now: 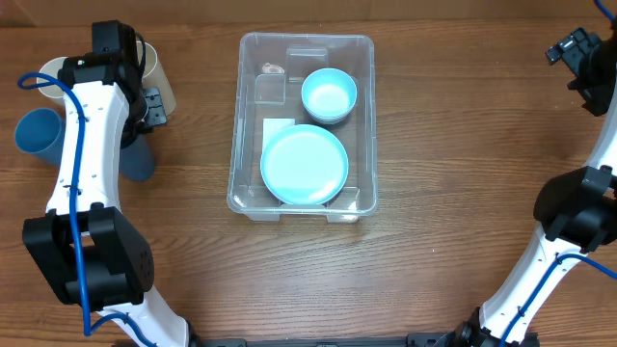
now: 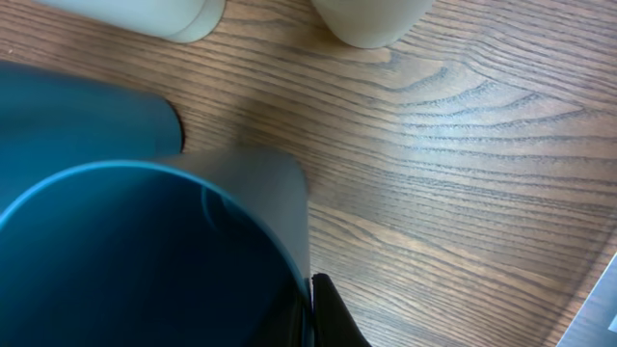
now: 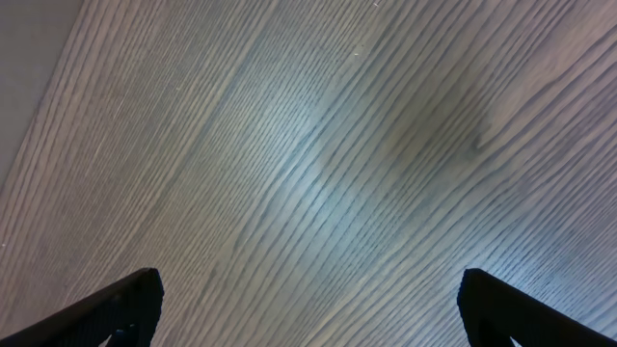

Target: Pack container

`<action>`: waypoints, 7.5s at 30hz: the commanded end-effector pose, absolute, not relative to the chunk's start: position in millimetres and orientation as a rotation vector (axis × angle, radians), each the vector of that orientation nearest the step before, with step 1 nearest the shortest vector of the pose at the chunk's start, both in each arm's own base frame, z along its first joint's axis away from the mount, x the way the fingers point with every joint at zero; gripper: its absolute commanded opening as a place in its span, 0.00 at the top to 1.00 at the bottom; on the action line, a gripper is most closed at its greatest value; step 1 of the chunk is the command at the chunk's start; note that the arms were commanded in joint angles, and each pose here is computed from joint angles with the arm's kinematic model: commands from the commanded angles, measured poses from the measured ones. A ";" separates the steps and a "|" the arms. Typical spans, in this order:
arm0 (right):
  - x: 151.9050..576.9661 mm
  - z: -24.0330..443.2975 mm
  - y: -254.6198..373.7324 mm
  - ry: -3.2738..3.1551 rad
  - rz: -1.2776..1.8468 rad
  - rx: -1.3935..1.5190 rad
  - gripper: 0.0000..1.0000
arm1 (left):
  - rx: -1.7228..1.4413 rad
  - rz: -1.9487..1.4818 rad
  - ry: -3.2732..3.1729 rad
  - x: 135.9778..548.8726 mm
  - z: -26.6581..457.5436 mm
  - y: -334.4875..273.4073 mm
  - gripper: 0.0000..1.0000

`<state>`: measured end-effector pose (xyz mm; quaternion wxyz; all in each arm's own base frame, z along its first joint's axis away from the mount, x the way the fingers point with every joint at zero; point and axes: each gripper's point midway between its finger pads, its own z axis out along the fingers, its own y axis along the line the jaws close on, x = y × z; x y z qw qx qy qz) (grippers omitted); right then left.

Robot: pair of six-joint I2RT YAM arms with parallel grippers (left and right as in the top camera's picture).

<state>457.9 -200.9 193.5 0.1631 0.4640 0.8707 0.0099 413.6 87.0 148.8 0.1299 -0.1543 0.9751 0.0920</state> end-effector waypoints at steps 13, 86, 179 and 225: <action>456.9 224.8 -200.6 2.412 0.035 1.293 0.00 | -0.128 0.014 2.598 420.7 287.4 -26.4 0.96; 456.9 224.8 -200.7 2.412 0.034 1.293 0.00 | -0.255 0.125 2.432 379.0 390.2 -20.8 0.00; 456.9 224.8 -200.6 2.412 0.035 1.293 0.00 | 0.236 -0.202 2.258 531.8 270.5 -168.4 0.29; 457.6 225.1 -200.9 2.409 0.035 1.292 0.00 | -0.221 -0.052 2.680 552.9 146.0 47.7 0.96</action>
